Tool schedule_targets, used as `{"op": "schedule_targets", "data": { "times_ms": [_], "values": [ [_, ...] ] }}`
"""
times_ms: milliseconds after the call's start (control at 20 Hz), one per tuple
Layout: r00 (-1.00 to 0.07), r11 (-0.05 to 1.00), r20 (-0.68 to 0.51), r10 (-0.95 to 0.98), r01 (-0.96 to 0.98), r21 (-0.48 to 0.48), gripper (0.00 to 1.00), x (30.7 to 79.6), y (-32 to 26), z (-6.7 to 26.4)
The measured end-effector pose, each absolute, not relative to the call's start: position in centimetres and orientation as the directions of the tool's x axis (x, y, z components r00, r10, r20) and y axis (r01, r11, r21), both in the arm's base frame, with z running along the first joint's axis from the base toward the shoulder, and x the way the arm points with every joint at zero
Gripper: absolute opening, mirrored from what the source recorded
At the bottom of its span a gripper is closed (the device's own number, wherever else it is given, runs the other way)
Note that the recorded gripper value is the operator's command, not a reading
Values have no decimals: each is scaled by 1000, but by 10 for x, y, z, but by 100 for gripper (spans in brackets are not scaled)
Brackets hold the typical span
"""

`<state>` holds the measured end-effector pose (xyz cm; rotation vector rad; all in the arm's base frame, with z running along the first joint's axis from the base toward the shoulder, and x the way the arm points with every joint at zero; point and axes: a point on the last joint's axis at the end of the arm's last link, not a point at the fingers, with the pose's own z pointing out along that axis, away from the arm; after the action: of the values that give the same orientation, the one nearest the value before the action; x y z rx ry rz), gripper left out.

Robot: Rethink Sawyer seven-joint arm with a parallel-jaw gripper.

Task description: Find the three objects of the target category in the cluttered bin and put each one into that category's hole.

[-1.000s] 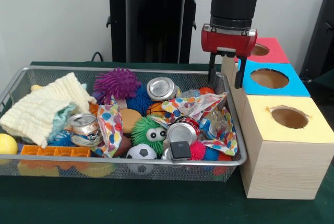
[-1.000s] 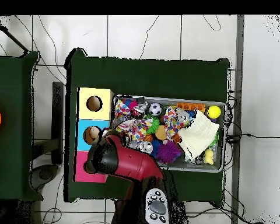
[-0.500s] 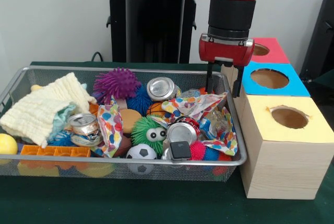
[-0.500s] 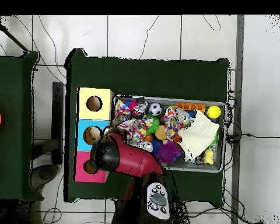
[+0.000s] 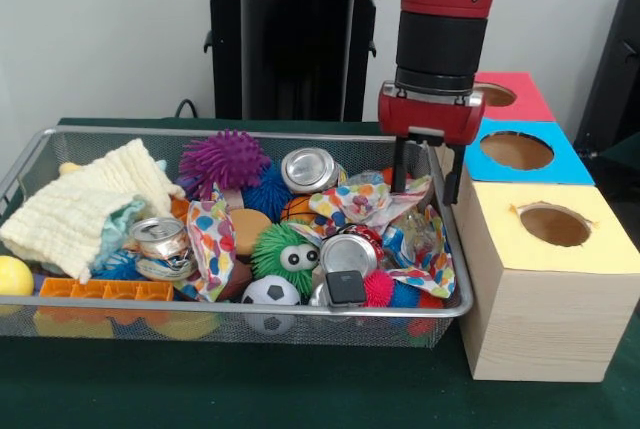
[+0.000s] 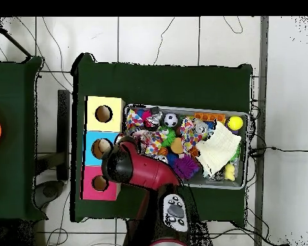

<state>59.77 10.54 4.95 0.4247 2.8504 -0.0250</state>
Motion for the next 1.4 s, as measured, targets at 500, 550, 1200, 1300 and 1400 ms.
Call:
{"op": "schedule_targets", "data": {
  "times_ms": [500,550,1200,1300,1400],
  "values": [
    [-924,958,-257,282,284,30,100,606,109,39],
    [-924,958,-258,283,284,31,100,608,109,39],
    [-901,952,-312,301,302,48,100,642,93,47],
    [-896,951,-325,304,304,50,100,649,90,51],
    [-891,951,-336,305,306,53,100,654,88,54]
  ]
}}
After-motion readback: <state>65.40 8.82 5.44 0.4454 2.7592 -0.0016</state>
